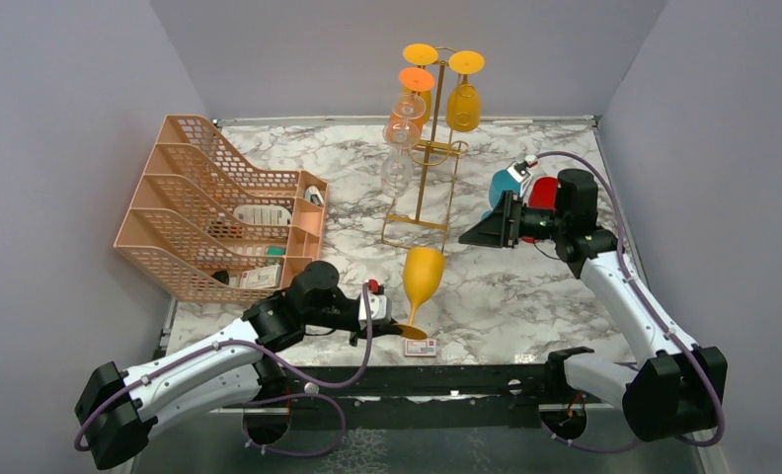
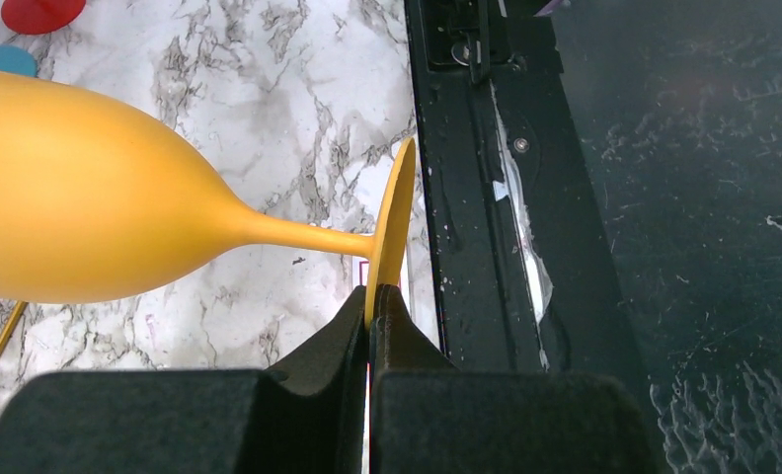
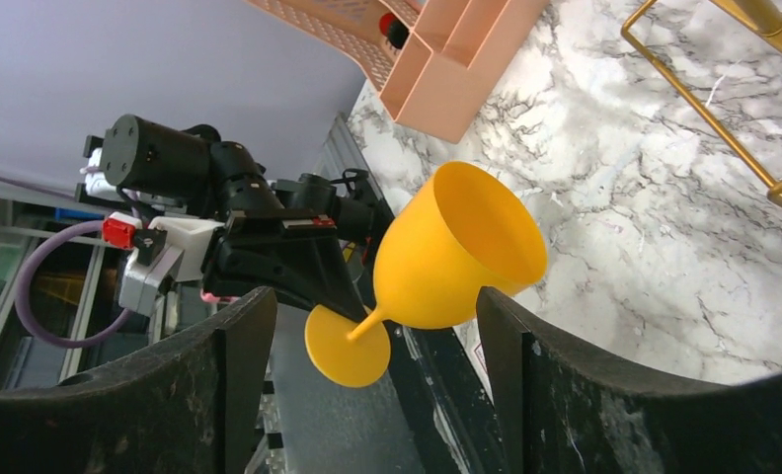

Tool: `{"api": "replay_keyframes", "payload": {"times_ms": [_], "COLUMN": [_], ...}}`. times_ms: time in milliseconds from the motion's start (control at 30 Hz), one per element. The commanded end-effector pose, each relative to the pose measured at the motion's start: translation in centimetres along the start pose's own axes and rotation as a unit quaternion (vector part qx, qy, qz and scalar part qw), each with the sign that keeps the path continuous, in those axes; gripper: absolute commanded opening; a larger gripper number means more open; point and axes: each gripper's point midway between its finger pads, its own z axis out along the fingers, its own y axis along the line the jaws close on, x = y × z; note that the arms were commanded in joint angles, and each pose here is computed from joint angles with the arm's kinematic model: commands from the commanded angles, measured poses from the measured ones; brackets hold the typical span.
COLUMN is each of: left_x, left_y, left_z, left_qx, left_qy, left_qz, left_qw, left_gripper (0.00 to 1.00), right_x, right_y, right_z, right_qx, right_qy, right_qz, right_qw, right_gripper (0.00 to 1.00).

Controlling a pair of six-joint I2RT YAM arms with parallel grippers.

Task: Take the wine glass off the wine glass rack
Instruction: Place the wine glass at the center of the board.

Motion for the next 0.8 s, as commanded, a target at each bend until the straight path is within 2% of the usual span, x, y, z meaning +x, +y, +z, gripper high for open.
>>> {"api": "replay_keyframes", "payload": {"times_ms": [0, 500, 767], "left_x": [-0.4, -2.1, -1.9], "left_y": [-0.8, -2.2, -0.9], "left_z": [0.0, -0.3, -0.5], "left_qx": [0.028, 0.060, 0.017], "left_qy": [-0.009, -0.047, -0.043], "left_qz": [0.034, 0.030, 0.031], "left_qw": [0.999, 0.997, 0.998], "left_gripper": [0.00, 0.00, 0.00], "right_x": [0.5, 1.6, 4.4], "right_y": [1.0, 0.1, 1.2], "right_z": [0.4, 5.2, 7.4], "right_qx": [-0.036, -0.014, -0.041], "right_qy": [0.019, 0.088, 0.172], "right_qz": [-0.005, 0.011, 0.003], "right_qw": [0.999, 0.996, 0.984], "right_gripper": [0.78, 0.77, 0.59]}}
